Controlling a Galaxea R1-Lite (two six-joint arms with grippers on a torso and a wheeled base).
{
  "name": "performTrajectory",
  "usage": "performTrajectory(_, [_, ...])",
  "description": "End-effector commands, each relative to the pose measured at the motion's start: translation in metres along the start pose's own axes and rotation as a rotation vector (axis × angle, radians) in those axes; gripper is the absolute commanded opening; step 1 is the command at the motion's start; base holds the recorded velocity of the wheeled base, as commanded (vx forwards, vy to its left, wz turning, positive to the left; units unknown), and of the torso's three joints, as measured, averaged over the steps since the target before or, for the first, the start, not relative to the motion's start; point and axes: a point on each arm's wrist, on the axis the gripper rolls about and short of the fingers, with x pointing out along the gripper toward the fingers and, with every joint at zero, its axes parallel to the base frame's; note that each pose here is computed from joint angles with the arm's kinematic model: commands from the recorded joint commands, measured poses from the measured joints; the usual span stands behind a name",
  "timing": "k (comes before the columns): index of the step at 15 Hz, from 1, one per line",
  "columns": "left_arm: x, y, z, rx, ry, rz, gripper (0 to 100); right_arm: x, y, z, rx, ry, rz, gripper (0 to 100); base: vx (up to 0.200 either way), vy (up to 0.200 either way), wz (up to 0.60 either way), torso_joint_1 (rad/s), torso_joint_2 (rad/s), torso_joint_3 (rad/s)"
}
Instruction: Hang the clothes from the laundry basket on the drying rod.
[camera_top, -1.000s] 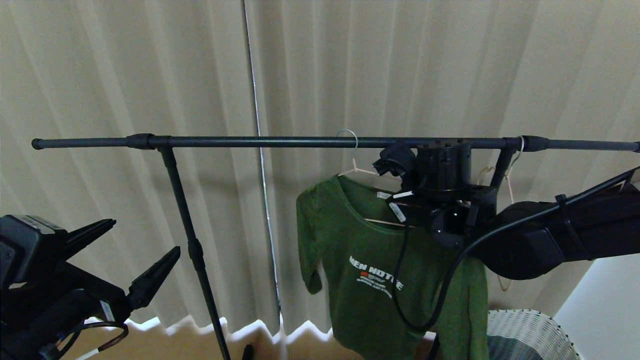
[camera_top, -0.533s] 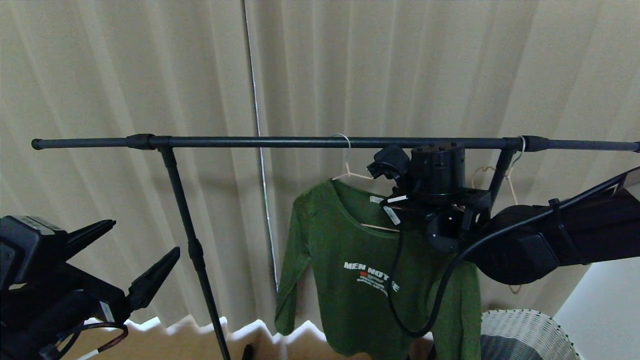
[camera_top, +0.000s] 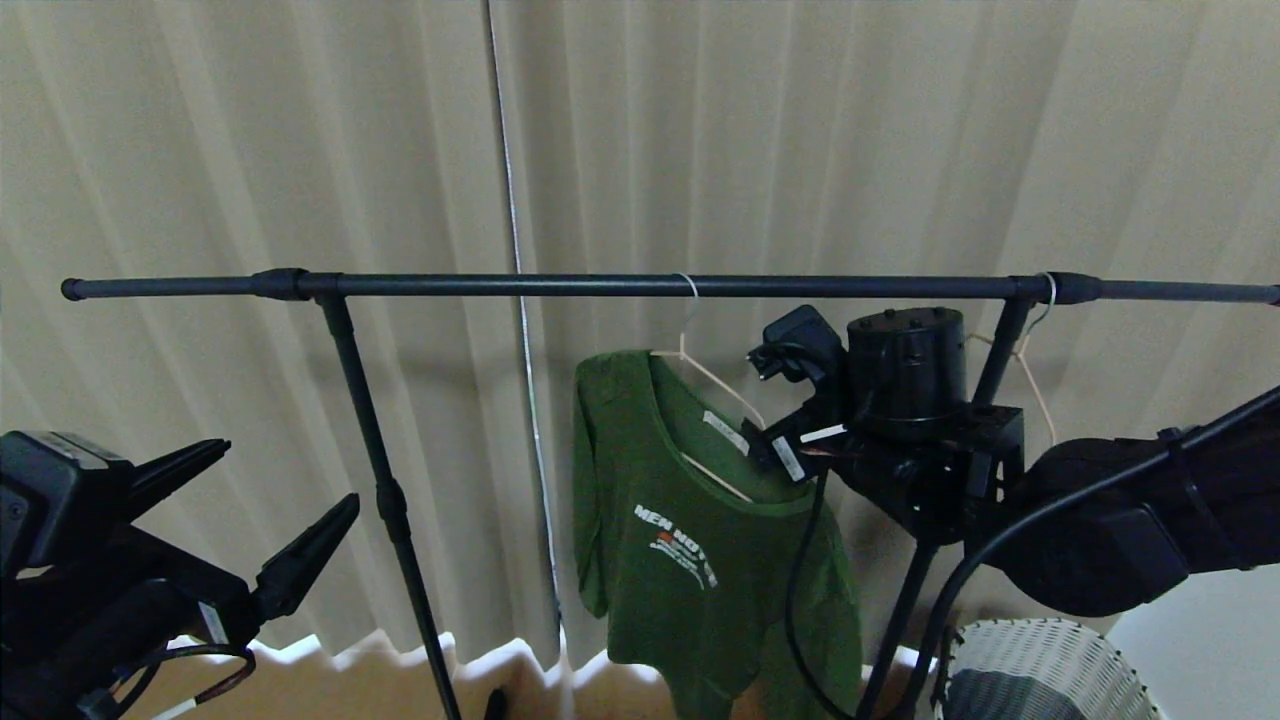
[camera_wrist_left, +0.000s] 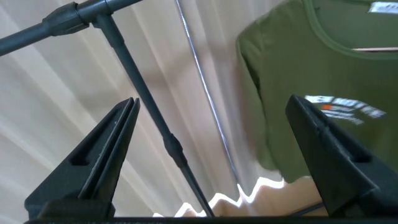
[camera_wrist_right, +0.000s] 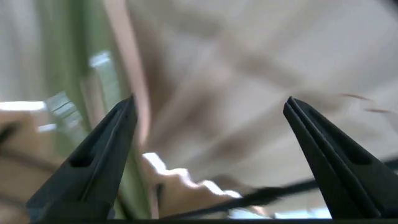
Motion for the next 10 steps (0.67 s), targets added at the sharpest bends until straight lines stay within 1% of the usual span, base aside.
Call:
performTrajectory(1, [0.0,0.0,0.0,0.0,0.001,0.0,100,-0.013,-0.001,0.002,0.017,-0.029,0.038,100,0.0,0.0,0.0,0.0,0.0,0.0])
performTrajectory(2, [0.0,0.0,0.0,0.0,0.002,0.0,100,-0.014,0.001,0.001,0.035,-0.065,0.089,100,0.0,0.0,0.0,0.0,0.0,0.0])
performTrajectory(4, [0.0,0.0,-0.001,0.0,0.004,-0.001,100,-0.015,0.002,-0.001,0.053,-0.115,0.112,100,0.0,0.0,0.0,0.0,0.0,0.0])
performTrajectory(6, [0.0,0.0,-0.001,0.0,0.004,-0.001,100,-0.018,0.002,-0.005,0.058,-0.132,0.124,100,0.0,0.0,0.0,0.0,0.0,0.0])
performTrajectory(9, [-0.001,0.0,-0.002,0.0,0.01,0.002,100,-0.058,-0.022,-0.011,0.071,-0.158,0.101,100,0.0,0.0,0.0,0.0,0.0,0.0])
performTrajectory(10, [-0.001,0.0,-0.002,0.002,0.01,0.002,100,-0.071,-0.029,-0.017,0.072,-0.156,0.09,100,0.0,0.0,0.0,0.0,0.0,0.0])
